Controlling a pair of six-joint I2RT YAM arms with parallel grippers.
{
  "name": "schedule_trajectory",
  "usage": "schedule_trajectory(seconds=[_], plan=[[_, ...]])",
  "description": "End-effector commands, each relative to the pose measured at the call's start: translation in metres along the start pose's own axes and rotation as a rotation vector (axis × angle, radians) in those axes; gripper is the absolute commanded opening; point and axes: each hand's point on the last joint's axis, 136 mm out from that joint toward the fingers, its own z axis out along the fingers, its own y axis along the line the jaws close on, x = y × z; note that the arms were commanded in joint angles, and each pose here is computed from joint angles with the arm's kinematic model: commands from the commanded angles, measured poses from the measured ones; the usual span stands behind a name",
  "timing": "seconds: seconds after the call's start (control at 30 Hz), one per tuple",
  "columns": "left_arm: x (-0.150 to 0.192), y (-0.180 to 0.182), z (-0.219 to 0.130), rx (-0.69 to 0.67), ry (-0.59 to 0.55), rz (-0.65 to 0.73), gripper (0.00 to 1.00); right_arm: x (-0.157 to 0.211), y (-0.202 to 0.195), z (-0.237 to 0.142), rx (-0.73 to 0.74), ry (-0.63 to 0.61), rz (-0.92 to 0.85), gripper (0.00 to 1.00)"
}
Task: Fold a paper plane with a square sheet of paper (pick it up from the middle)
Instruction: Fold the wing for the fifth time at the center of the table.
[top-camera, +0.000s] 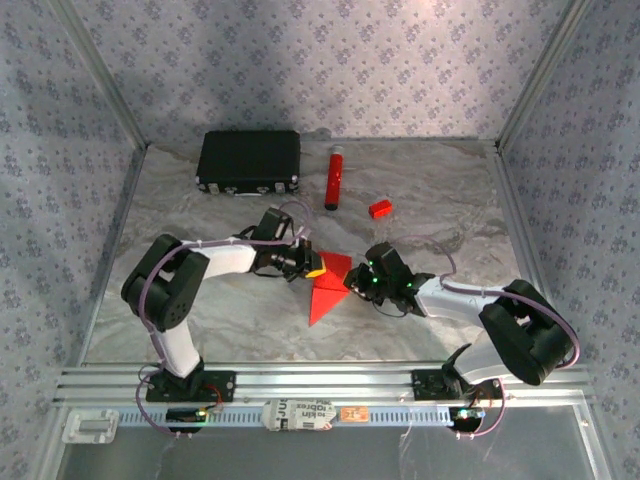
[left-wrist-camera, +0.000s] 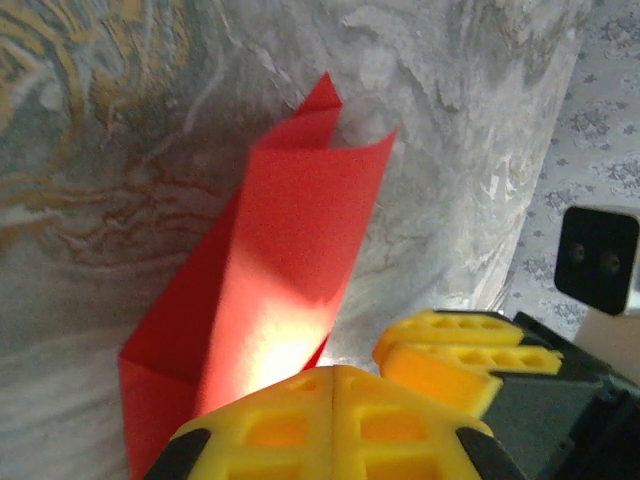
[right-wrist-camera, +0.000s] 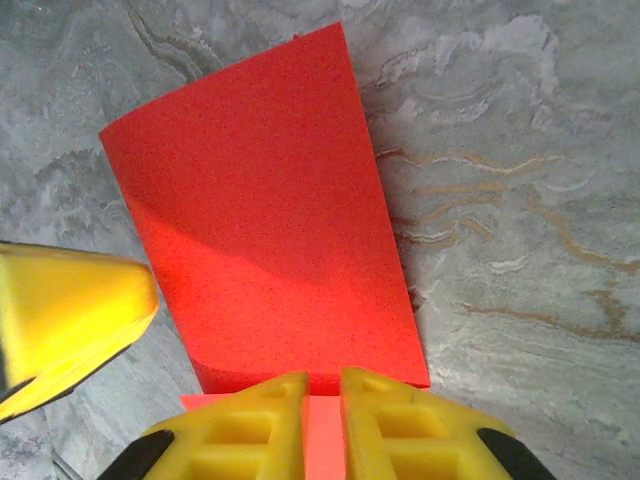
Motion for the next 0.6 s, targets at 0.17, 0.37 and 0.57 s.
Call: schedule_trajectory(seconds=[0.17, 0.37, 0.57], plan=[[0.005, 0.029, 0.014, -0.074, 0.036, -0.009, 0.01, 0.004, -0.006, -0.002, 0.015, 0.028, -0.023, 0.20], [0.016, 0.056, 0.018, -0.112, 0.058, -0.044, 0.00, 0.002, -0.009, -0.002, 0.024, 0.029, -0.015, 0.27], [0.019, 0.067, 0.014, -0.110, 0.059, -0.063, 0.00, 0.005, -0.008, 0.002, 0.016, 0.055, -0.009, 0.34]])
